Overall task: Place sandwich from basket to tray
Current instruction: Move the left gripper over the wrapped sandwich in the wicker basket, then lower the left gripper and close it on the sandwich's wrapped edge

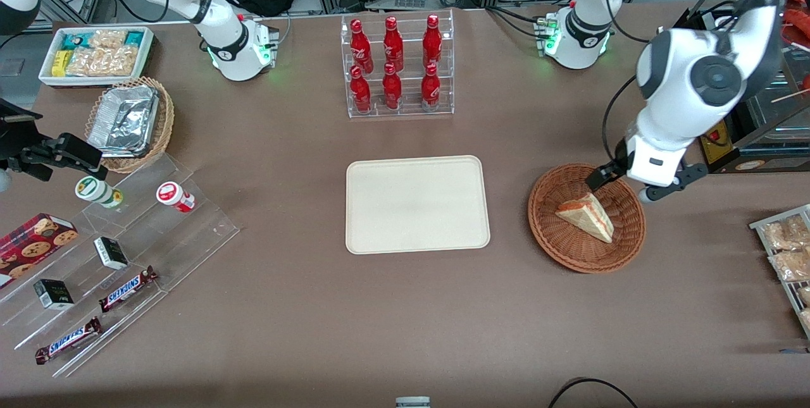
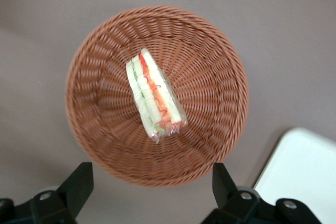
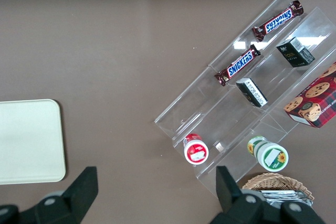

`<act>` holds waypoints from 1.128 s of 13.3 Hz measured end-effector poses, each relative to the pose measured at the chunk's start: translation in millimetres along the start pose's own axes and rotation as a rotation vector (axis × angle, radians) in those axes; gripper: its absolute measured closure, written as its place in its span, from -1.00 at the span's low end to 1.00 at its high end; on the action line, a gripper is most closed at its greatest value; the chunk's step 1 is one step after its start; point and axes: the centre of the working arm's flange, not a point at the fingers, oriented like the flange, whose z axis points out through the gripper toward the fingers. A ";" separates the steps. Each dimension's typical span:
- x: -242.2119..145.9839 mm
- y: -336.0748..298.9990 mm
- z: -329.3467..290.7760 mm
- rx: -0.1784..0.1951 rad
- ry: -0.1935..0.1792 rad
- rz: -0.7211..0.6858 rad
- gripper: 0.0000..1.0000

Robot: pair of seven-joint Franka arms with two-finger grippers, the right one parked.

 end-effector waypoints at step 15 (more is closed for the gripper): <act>6.0 -4.6 111.0 -0.033 -0.031 -0.327 -1.00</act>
